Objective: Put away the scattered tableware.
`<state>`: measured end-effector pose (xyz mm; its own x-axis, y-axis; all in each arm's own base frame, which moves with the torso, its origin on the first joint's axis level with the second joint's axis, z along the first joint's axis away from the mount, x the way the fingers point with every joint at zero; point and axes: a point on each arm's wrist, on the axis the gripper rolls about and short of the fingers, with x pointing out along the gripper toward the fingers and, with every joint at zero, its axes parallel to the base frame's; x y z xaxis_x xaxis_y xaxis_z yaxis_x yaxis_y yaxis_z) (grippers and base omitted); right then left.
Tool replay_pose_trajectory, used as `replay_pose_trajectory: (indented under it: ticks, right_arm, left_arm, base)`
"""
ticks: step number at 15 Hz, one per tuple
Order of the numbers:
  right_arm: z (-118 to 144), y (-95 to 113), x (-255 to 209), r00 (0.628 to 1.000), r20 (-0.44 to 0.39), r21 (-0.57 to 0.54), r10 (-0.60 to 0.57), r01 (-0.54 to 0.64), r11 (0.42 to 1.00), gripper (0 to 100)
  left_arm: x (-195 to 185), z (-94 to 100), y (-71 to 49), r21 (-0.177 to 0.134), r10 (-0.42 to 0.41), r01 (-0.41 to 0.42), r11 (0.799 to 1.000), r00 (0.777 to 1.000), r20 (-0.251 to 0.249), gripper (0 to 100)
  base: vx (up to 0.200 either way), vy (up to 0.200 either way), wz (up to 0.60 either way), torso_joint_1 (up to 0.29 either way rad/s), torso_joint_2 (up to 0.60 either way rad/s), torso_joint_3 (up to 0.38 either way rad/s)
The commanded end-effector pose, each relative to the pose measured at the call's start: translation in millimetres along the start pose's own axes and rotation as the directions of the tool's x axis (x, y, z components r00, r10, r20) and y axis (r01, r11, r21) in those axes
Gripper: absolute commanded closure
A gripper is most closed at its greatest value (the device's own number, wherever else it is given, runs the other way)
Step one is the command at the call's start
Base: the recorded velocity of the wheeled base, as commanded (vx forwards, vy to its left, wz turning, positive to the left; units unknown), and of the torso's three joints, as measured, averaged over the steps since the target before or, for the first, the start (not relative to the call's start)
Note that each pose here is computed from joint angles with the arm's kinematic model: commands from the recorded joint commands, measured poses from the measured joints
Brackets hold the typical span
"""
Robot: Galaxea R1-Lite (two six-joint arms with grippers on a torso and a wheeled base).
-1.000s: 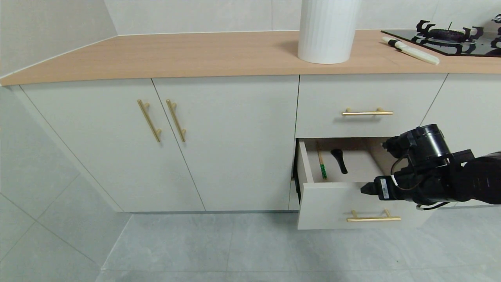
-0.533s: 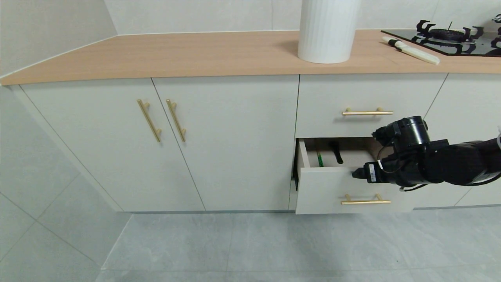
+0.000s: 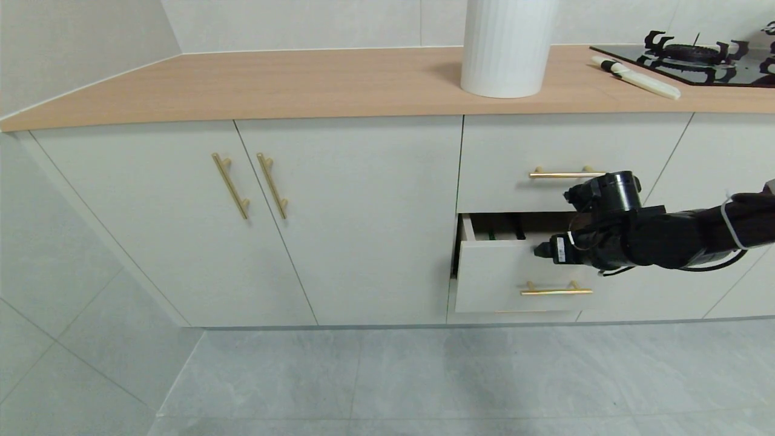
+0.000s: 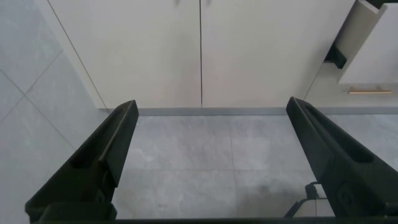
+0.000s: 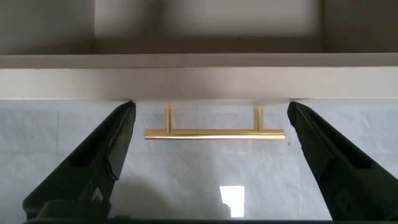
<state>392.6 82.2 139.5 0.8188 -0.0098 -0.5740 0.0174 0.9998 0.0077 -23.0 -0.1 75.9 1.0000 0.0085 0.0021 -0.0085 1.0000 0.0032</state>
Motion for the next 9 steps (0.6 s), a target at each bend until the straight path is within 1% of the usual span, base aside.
replay_pose_trajectory:
  ticks: [1, 3, 6, 8, 9]
  right_arm:
    - [-4.2, -0.1, 13.9, 1.0, 0.018, 0.008, -0.004, 0.003, 1.0, 0]
    - [-7.9, -2.1, 20.3, 0.999, 0.052, 0.02, -0.004, 0.003, 1.0, 0]
    - [-12.2, -0.3, 34.1, 0.99, 0.142, 0.038, 0.0, -0.006, 0.999, 0]
    - [-14.6, 2.8, 43.0, 0.975, 0.222, 0.048, 0.004, -0.015, 0.999, 0]
    - [-16.5, 3.1, 48.8, 0.958, 0.288, 0.059, -0.012, -0.005, 0.998, 0]
  left_arm:
    - [0.0, 0.0, 0.0, 0.0, 0.001, -0.001, 1.0, 1.0, -0.001, 0]
    - [0.0, 0.0, 0.0, 0.0, 0.001, -0.001, 1.0, 1.0, -0.001, 0]
    - [0.0, 0.0, 0.0, 0.0, 0.001, -0.001, 1.0, 1.0, -0.001, 0]
    - [0.0, 0.0, 0.0, 0.0, 0.001, -0.001, 1.0, 1.0, -0.001, 0]
    - [0.0, 0.0, 0.0, 0.0, 0.001, -0.001, 1.0, 1.0, -0.001, 0]
  base:
    - [0.0, 0.0, 0.0, 0.0, 0.0, 0.0]
    - [0.0, 0.0, 0.0, 0.0, 0.0, 0.0]
    - [0.0, 0.0, 0.0, 0.0, 0.0, 0.0]
    - [0.0, 0.0, 0.0, 0.0, 0.0, 0.0]
    - [0.0, 0.0, 0.0, 0.0, 0.0, 0.0]
